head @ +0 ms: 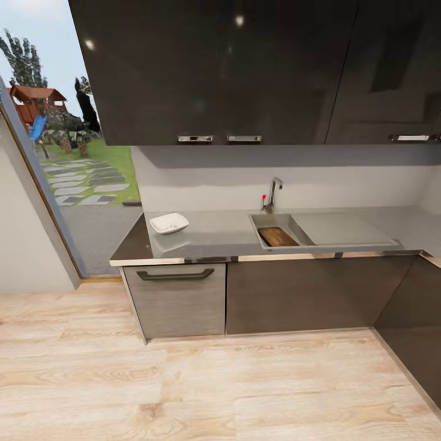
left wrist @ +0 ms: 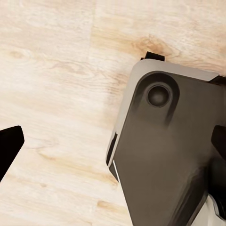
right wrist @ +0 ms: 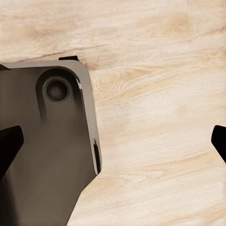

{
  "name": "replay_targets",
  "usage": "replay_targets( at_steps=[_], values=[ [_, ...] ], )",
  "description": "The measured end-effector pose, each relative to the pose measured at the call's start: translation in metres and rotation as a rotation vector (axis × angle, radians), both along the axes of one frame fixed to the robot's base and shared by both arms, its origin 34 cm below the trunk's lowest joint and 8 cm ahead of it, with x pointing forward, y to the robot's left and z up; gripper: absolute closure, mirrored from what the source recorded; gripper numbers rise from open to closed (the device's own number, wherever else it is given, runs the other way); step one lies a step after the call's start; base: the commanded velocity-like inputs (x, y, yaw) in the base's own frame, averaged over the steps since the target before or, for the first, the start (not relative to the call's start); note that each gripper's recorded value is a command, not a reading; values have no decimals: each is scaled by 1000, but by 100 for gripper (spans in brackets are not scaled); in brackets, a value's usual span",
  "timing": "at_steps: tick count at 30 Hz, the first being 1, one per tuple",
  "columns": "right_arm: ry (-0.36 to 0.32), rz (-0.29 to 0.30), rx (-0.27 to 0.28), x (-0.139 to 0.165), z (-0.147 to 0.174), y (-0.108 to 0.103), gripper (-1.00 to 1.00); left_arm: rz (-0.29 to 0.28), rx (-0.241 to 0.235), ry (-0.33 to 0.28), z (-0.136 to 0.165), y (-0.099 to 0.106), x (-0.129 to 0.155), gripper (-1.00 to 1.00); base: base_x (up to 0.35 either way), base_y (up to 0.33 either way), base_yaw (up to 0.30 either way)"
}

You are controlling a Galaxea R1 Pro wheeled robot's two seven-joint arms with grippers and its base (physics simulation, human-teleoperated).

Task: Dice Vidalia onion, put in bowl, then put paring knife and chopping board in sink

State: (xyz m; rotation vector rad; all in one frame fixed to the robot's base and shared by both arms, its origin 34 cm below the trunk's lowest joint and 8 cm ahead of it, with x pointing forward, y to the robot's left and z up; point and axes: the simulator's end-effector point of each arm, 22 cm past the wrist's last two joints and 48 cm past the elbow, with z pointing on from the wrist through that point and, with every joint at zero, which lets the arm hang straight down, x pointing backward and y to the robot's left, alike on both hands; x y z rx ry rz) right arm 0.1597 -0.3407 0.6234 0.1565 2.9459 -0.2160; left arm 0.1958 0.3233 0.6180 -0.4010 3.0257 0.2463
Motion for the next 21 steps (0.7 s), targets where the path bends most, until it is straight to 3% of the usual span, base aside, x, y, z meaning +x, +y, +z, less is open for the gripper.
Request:
replay_targets(
  at_steps=[12, 18, 21],
  values=[
    [-12, 3, 2, 5, 1, 1, -100, 0, -3, -7, 1, -2, 2, -100, 0, 0, 0],
    [-15, 6, -6, 6, 1, 1, -100, 8, 12, 104, 1, 3, -35, -100, 0, 0, 0],
    [-18, 8, -6, 7, 1, 1, -100, 8, 18, 113, 2, 7, -38, -100, 0, 0, 0]
  ],
)
